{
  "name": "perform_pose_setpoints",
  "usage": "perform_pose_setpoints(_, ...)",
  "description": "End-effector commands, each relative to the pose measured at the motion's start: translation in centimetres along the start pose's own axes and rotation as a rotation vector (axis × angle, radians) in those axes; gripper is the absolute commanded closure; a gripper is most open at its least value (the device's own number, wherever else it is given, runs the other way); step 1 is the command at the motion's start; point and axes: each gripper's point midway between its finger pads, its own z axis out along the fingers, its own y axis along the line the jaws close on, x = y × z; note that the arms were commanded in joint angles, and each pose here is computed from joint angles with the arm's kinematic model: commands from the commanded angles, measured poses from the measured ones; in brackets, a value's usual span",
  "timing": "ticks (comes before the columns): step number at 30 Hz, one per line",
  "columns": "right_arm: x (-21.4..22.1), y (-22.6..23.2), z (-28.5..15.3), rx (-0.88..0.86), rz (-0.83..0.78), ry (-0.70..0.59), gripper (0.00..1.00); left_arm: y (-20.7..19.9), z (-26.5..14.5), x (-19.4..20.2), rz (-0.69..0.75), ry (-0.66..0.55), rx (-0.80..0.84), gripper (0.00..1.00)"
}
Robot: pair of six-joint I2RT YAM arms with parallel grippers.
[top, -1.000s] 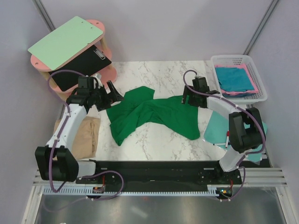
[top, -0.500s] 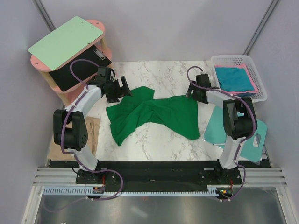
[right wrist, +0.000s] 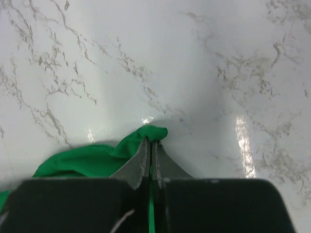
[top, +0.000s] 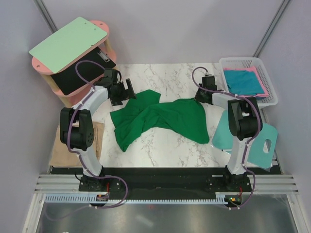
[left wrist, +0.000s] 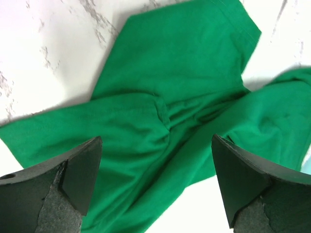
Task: Fold and stack the t-shirts
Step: Flatten out the tshirt
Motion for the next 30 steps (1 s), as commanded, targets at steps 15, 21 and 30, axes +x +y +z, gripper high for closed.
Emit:
perform_pose_setpoints(15, 7.0, 0.3, -19.3, -0.238, 0.021, 0.065, 1.00, 1.8, 2.7, -1.5, 0.045, -0.029, -0.082, 0.00)
perform_pose_setpoints(21, 15.3, -3.4, -19.2, -0.151, 0.094, 0.273, 1.00, 1.4, 4.1, -2.1, 0.033, -0.015, -0.069, 0.00)
perform_pose_setpoints(30, 14.3, -3.2, -18.3, -0.145, 0.062, 0.253, 1.00, 0.0, 7.1, -4.6, 0.052, -0.015, -0.023, 0.06)
